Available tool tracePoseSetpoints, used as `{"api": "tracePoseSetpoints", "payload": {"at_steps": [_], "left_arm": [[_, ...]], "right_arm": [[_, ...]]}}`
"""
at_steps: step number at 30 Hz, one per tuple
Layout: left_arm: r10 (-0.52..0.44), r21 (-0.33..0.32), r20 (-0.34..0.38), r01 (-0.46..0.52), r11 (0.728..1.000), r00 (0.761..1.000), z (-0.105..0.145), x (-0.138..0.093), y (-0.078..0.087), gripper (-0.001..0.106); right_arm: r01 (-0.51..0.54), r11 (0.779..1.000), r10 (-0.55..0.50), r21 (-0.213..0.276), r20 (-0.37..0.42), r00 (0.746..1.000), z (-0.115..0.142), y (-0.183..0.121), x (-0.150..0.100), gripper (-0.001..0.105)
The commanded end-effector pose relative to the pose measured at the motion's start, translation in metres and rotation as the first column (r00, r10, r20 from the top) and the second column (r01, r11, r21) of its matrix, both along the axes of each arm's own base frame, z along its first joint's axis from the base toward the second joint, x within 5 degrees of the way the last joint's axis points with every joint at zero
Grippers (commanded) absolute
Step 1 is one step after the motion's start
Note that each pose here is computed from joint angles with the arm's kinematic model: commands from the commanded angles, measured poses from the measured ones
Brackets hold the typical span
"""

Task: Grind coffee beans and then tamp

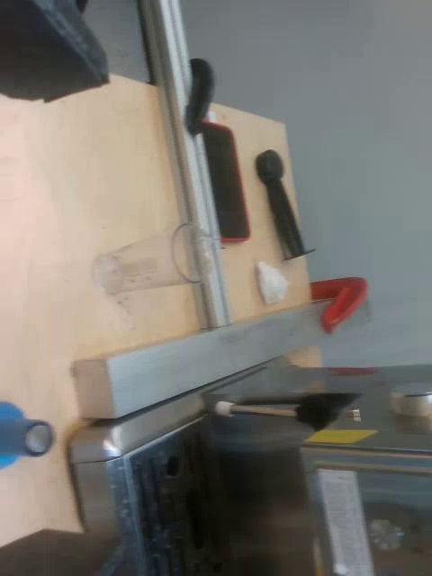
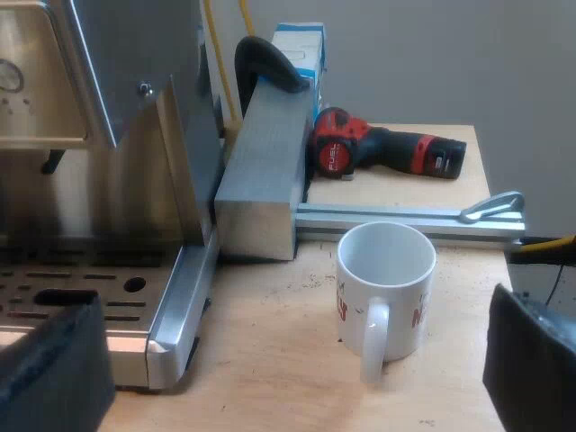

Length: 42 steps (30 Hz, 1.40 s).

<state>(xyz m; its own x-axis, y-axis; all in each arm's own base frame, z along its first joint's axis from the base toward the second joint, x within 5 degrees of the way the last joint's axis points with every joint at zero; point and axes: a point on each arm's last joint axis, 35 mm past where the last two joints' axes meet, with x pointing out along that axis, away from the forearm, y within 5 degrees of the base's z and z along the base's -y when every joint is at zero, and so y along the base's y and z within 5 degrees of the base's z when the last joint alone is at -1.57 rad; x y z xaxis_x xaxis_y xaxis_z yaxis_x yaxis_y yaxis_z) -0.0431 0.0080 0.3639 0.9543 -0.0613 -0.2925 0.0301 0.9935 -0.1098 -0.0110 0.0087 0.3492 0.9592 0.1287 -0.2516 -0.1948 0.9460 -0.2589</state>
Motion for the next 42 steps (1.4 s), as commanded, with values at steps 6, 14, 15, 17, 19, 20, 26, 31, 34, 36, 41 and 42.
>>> {"api": "tracePoseSetpoints", "payload": {"at_steps": [6, 14, 15, 17, 19, 20, 26, 31, 34, 36, 41, 42], "left_arm": [[0.036, -0.013, 0.021, -0.036, 0.999, 0.999, 0.001, 0.009, 0.000, 0.105], [0.003, -0.035, 0.074, 0.000, 0.999, 0.997, -0.019, 0.047, -0.006, 0.105], [-0.017, -0.039, 0.072, 0.020, 0.999, 0.997, -0.023, 0.051, -0.008, 0.105], [-0.040, -0.044, 0.069, 0.043, 0.998, 0.997, -0.029, 0.057, -0.009, 0.105], [-0.067, -0.049, 0.054, 0.070, 0.996, 0.996, -0.037, 0.063, -0.011, 0.105], [-0.072, -0.050, 0.050, 0.075, 0.996, 0.996, -0.039, 0.064, -0.011, 0.105], [-0.078, -0.048, -0.013, 0.077, 0.996, 0.997, -0.060, 0.075, -0.013, 0.105], [-0.078, -0.045, -0.063, 0.075, 0.996, 0.995, -0.076, 0.082, -0.014, 0.105], [-0.080, -0.046, -0.074, 0.077, 0.996, 0.994, -0.081, 0.084, -0.014, 0.105], [-0.088, -0.046, -0.073, 0.085, 0.995, 0.993, -0.081, 0.084, -0.015, 0.105], [-0.097, -0.045, -0.073, 0.094, 0.995, 0.993, -0.081, 0.084, -0.015, 0.105], [-0.097, -0.045, -0.073, 0.094, 0.995, 0.993, -0.081, 0.084, -0.015, 0.105]], "right_arm": [[-0.014, 1.000, 0.014, -0.007, -0.005, 1.000, -0.001, 0.000, 0.003, 0.085], [-0.073, 0.997, 0.077, 0.034, -0.128, 0.989, -0.037, 0.000, 0.024, 0.085], [-0.073, 0.997, 0.077, 0.037, -0.146, 0.986, -0.042, 0.000, 0.026, 0.085], [-0.072, 0.997, 0.078, 0.040, -0.167, 0.983, -0.048, 0.000, 0.030, 0.085], [-0.070, 0.996, 0.079, 0.048, -0.212, 0.974, -0.063, -0.001, 0.036, 0.085], [-0.069, 0.996, 0.079, 0.050, -0.224, 0.971, -0.066, -0.001, 0.037, 0.085], [-0.065, 0.996, 0.081, 0.062, -0.295, 0.952, -0.089, -0.002, 0.045, 0.085], [-0.063, 0.996, 0.082, 0.067, -0.326, 0.942, -0.101, -0.002, 0.049, 0.085], [-0.063, 0.996, 0.081, 0.066, -0.322, 0.943, -0.101, -0.002, 0.049, 0.085], [-0.063, 0.996, 0.081, 0.066, -0.322, 0.943, -0.101, -0.002, 0.049, 0.085], [-0.060, 0.996, 0.078, 0.064, -0.323, 0.943, -0.101, -0.002, 0.049, 0.085], [-0.050, 0.997, 0.066, 0.058, -0.324, 0.944, -0.101, -0.003, 0.049, 0.085]]}}
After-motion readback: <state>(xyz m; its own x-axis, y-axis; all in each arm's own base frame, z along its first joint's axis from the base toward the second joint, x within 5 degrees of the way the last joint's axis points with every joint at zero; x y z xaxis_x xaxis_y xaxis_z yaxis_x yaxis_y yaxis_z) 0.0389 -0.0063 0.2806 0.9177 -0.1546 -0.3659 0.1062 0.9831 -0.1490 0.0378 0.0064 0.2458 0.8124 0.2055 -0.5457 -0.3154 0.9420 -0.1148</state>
